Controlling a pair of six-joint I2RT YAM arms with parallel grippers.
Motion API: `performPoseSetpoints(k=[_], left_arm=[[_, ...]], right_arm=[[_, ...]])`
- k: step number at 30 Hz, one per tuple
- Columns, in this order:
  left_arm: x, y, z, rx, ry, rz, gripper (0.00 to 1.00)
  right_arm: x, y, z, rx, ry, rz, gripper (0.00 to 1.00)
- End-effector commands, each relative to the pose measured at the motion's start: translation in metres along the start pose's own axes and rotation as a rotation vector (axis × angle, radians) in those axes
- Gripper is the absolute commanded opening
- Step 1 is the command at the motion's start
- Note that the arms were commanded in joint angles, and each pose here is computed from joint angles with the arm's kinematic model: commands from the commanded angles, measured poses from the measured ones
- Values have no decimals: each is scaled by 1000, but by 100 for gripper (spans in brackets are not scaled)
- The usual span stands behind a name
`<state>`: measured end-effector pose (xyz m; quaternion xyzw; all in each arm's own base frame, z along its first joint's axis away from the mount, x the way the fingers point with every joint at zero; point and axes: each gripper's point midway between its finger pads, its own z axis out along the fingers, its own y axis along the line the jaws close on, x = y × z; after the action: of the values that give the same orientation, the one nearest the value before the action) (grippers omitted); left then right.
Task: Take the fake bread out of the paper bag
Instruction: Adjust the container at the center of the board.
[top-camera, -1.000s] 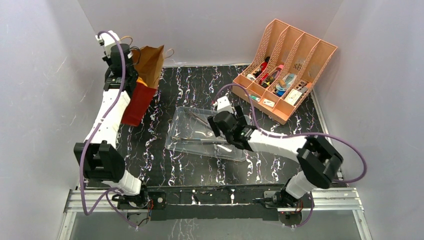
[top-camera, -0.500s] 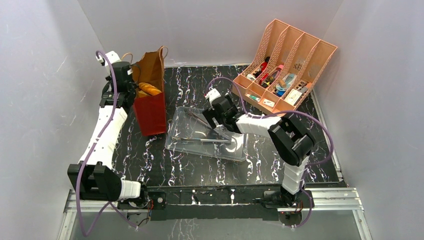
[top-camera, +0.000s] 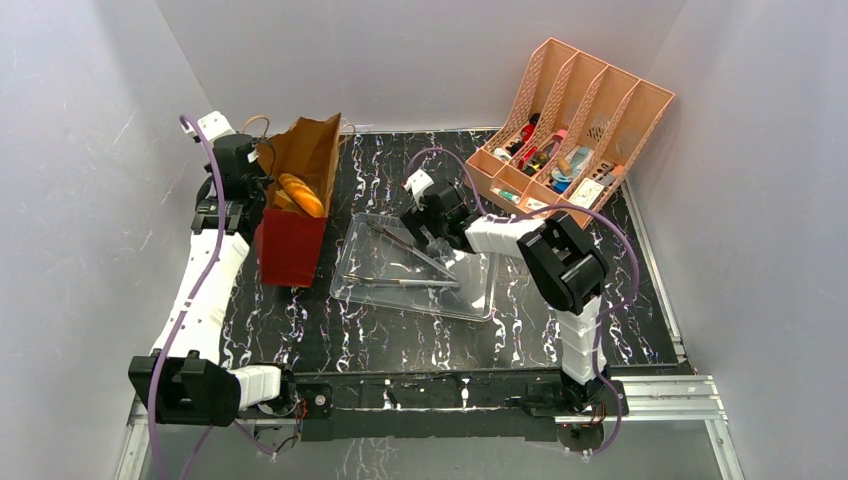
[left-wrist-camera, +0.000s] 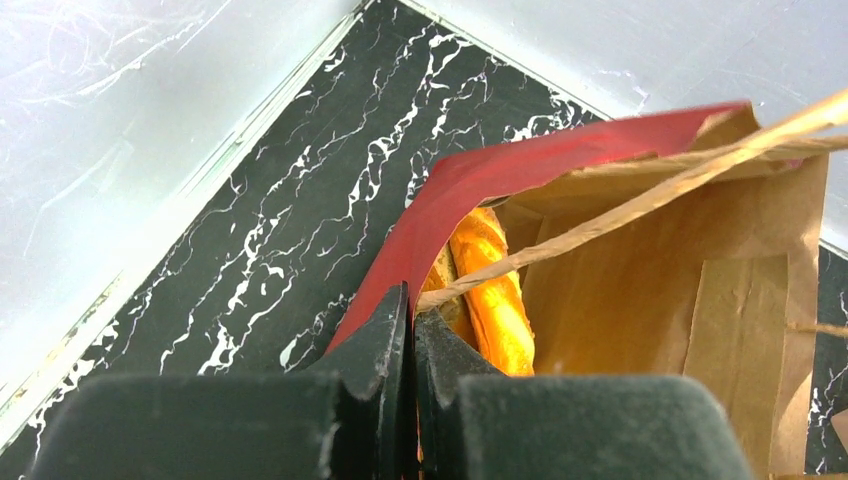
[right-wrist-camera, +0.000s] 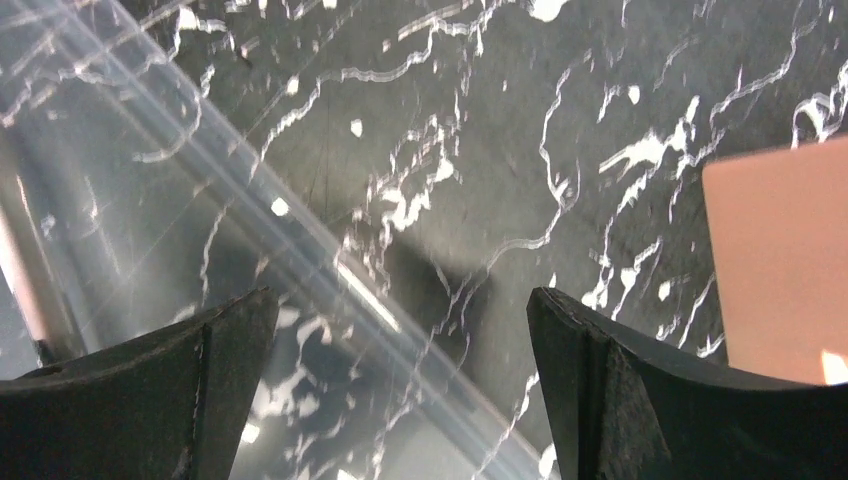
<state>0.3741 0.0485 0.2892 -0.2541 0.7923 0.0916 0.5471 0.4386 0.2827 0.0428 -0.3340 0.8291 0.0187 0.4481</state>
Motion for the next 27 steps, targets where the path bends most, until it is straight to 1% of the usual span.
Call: performPoseSetpoints(k=[1,4,7,12,17,19,21,27], left_arm=[[-11,0,-10,28,-47,-61,0],[-11,1,-12,28,-52,-62,0],[-13,0,-13,32,-55,-64,0],[-15,0,-15,35,-57,-66,0],[-11,2,-16,37,-50,-67,0],[-9,2,-17,38,-45,-69,0],[-8,3,-18,38,-40,-69,0],[-8,1,-25,60,-31,-78,0]], right_arm=[[-12,-2,17,-83,-26,-14,96],[0,3,24,-147,17,-9,92],[11,8,26,-192,44,-4,85],[33,9,27,-247,100,41,63],[44,2,24,-258,114,91,37],[44,-3,23,-255,110,119,31],[44,-9,24,-240,112,138,28],[49,-39,29,-133,138,217,28]])
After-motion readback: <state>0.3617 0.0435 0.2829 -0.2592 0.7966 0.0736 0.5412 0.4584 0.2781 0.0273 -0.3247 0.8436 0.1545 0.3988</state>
